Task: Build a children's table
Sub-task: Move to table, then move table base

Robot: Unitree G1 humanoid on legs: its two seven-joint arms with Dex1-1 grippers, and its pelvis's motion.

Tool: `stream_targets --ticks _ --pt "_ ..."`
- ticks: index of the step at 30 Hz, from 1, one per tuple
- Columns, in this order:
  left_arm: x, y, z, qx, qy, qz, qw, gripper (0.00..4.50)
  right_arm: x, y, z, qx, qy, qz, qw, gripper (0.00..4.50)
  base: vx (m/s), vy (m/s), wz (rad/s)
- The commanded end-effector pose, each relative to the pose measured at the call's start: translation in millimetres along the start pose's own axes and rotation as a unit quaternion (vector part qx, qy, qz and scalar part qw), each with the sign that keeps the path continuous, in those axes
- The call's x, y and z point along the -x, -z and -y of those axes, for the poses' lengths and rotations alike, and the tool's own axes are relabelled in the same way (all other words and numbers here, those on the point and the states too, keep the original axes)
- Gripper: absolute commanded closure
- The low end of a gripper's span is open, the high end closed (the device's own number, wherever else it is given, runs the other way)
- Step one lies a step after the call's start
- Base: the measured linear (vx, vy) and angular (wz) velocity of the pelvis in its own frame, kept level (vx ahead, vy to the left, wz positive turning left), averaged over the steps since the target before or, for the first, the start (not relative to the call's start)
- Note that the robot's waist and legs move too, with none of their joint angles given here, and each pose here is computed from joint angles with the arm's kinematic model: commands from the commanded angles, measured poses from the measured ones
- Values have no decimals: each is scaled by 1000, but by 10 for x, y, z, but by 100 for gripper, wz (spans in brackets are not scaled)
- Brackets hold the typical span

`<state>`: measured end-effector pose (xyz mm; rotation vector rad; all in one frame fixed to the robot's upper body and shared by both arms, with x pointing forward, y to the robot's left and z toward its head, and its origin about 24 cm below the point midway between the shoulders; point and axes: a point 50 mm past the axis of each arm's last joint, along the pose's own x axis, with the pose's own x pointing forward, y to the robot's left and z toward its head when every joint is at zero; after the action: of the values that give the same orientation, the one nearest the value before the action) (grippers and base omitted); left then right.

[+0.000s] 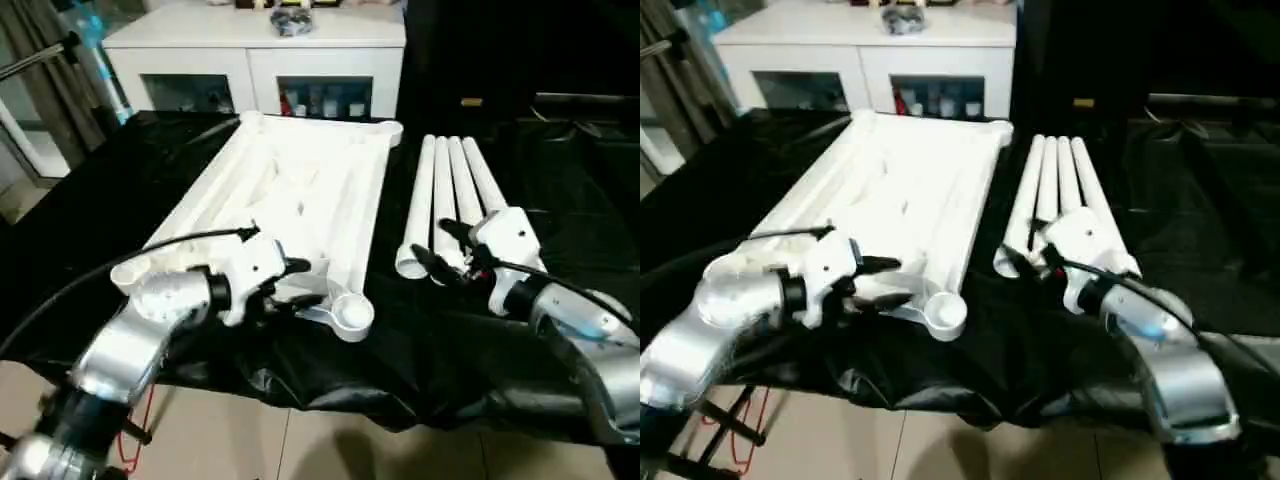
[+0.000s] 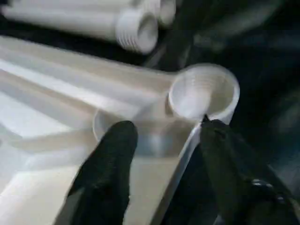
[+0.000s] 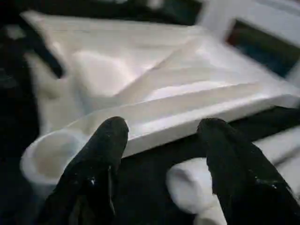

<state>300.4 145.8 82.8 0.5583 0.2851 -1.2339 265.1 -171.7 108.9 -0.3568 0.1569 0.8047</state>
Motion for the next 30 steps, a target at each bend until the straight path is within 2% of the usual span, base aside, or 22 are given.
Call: stream_targets --ticks 1,5,12,14,17,18,26,29,30 --pt "18 68 -22 -14 22 -24 999 235 -10 -42 -51 5 -30 0 1000 178 0 0 0" --pt "-24 136 -140 1 55 -44 998 264 -42 -41 -132 19 -78 -10 997 178 0 0 0" --pt "-124 182 -195 -2 101 -59 993 334 -56 -77 -232 2 -157 -17 987 178 0 0 0" --pt "-153 199 -192 -6 116 -67 991 334 -50 -72 -239 4 -166 -24 986 178 0 0 0" --pt "-184 217 -189 -4 133 -70 989 354 -42 -61 -243 5 -175 -32 984 178 0 0 0" --pt "-200 227 -191 -9 137 -76 988 373 -39 -57 -246 6 -179 -35 983 178 0 0 0" --pt "-237 276 -226 -29 143 -103 984 425 -48 -49 -254 13 -188 -45 981 178 0 0 0" --pt "-236 262 -265 -43 123 -99 987 434 -51 -53 -260 14 -189 -46 981 178 0 0 0" --pt "-245 241 -311 -64 89 -97 989 444 -50 -55 -262 13 -189 -45 981 178 0 0 0"
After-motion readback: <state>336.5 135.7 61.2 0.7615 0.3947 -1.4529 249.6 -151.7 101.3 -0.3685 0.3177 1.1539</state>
